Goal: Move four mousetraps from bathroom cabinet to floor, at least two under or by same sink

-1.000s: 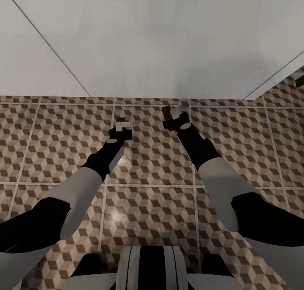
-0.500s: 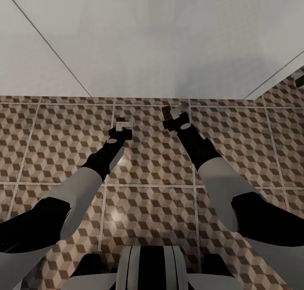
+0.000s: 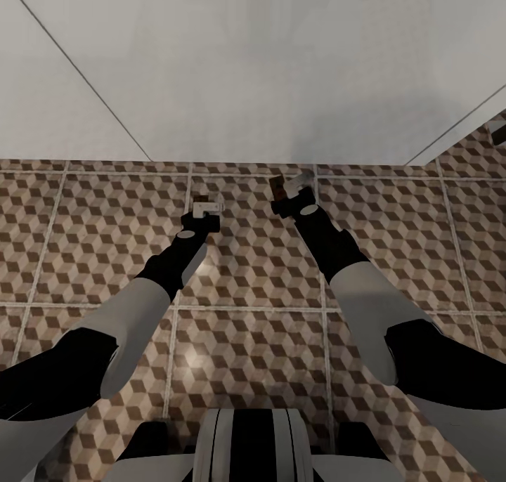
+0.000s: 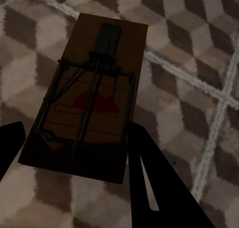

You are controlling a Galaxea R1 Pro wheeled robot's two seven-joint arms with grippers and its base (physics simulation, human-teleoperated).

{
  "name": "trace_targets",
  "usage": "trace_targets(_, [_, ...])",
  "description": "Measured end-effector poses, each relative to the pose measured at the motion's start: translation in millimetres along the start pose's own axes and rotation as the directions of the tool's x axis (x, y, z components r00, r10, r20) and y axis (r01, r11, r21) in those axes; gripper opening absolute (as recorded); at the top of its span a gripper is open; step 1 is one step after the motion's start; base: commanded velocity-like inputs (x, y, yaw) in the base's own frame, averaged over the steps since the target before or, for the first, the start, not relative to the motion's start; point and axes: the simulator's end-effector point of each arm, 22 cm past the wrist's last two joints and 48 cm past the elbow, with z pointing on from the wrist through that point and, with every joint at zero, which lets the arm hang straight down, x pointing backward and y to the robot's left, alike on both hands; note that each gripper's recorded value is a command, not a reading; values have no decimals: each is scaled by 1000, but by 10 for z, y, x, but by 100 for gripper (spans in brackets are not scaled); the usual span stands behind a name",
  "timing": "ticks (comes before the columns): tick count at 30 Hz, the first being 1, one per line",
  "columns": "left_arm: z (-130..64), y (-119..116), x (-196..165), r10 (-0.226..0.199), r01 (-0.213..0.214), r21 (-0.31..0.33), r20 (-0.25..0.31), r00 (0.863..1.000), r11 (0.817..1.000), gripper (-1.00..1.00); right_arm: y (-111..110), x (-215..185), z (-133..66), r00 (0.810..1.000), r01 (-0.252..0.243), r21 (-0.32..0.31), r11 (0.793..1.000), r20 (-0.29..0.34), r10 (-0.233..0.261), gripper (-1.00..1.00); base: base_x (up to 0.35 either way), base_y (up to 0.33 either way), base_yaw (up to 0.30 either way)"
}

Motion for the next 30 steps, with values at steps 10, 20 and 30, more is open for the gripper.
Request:
trace_targets(10, [0,0,-1,0,0,0,0,1000,1000,-100,5,5,1,1000,0,-2,1000,-1,0,-100,0,0,0])
trace_targets(20, [0,-1,-6,0,0,0,1,1000,1000,-100,6,4,1,1000,0,-2,1000,0,0,-100,0,0,0])
trace_targets(30, [0,2,-1,0,0,0,0,1000,1000,-100,5,2,1,1000,0,-1,1000,1,0,100,0,0,0])
